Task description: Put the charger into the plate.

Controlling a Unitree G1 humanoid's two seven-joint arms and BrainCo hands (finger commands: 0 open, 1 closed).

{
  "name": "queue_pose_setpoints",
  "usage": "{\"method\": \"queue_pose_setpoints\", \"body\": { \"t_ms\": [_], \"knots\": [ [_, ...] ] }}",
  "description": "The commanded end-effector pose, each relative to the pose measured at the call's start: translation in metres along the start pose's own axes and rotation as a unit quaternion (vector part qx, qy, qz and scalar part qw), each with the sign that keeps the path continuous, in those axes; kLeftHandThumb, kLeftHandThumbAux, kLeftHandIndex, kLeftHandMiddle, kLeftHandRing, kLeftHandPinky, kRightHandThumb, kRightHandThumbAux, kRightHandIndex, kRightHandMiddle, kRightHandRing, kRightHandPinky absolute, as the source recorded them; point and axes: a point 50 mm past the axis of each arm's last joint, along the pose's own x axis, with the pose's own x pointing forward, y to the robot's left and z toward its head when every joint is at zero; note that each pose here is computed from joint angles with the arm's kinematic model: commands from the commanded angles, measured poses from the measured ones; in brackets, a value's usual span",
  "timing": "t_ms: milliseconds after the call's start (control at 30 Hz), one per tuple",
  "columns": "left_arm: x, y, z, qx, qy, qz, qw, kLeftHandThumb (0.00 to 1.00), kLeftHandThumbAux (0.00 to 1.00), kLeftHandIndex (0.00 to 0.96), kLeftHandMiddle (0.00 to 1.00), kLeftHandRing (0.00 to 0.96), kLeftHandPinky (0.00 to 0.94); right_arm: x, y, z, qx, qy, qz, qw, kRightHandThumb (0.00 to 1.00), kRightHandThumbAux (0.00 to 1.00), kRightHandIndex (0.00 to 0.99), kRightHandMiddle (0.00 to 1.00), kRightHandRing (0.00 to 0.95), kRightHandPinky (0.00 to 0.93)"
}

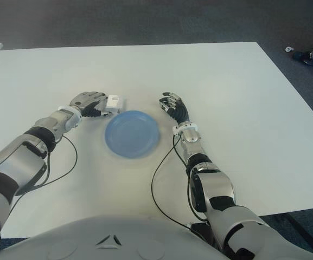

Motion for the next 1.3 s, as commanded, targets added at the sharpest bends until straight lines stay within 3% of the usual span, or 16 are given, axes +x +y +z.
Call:
{"method": "queue_pose_setpoints", "body": {
  "t_ms": [33,1300],
  "knots": [
    [-0.001,-0.002,-0.001,0.009,-0.003,-0.017,1.0,0.229,0.119,0.0,0.0,0.0,0.0,-0.023,0.01,-0.038,0.006,0.091,0.022,0.996,0.0,0.747,0.247,0.401,0.372,0.277],
    [0.003,0.019,-0.008,0.021,0.016,0.006,1.0,0.22,0.121,0.0,0.0,0.0,0.0,-0.023,0.008,-0.038,0.012,0.087,0.021,0.996,0.0,0.746,0.245,0.403,0.371,0.268]
  ]
}}
